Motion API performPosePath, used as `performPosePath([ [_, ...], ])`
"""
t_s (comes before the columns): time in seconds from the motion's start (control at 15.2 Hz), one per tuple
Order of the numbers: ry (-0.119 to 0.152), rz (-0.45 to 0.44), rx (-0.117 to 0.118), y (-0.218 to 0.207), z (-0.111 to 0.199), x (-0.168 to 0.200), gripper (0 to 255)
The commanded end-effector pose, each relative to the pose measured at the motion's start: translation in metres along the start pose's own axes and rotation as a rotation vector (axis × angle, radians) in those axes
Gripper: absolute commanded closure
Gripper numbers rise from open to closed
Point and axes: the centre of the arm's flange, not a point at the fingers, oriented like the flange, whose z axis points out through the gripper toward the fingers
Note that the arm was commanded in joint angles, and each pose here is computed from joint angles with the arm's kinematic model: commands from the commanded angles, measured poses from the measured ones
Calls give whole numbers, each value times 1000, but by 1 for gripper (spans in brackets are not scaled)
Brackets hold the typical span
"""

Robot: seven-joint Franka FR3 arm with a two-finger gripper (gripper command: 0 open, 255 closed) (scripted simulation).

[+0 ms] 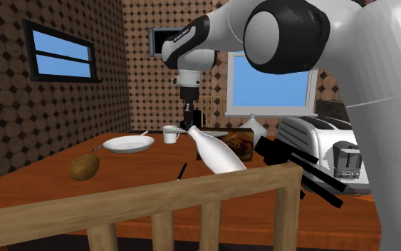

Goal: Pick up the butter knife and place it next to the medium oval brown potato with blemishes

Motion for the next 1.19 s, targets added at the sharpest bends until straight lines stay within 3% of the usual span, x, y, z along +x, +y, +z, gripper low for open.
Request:
performPosePath([
  [0.0,0,1,0,-12,-2,26,255],
  [0.86,0,1,0,-77,6,184,255],
  [1.12,0,1,0,-81,22,192,255],
])
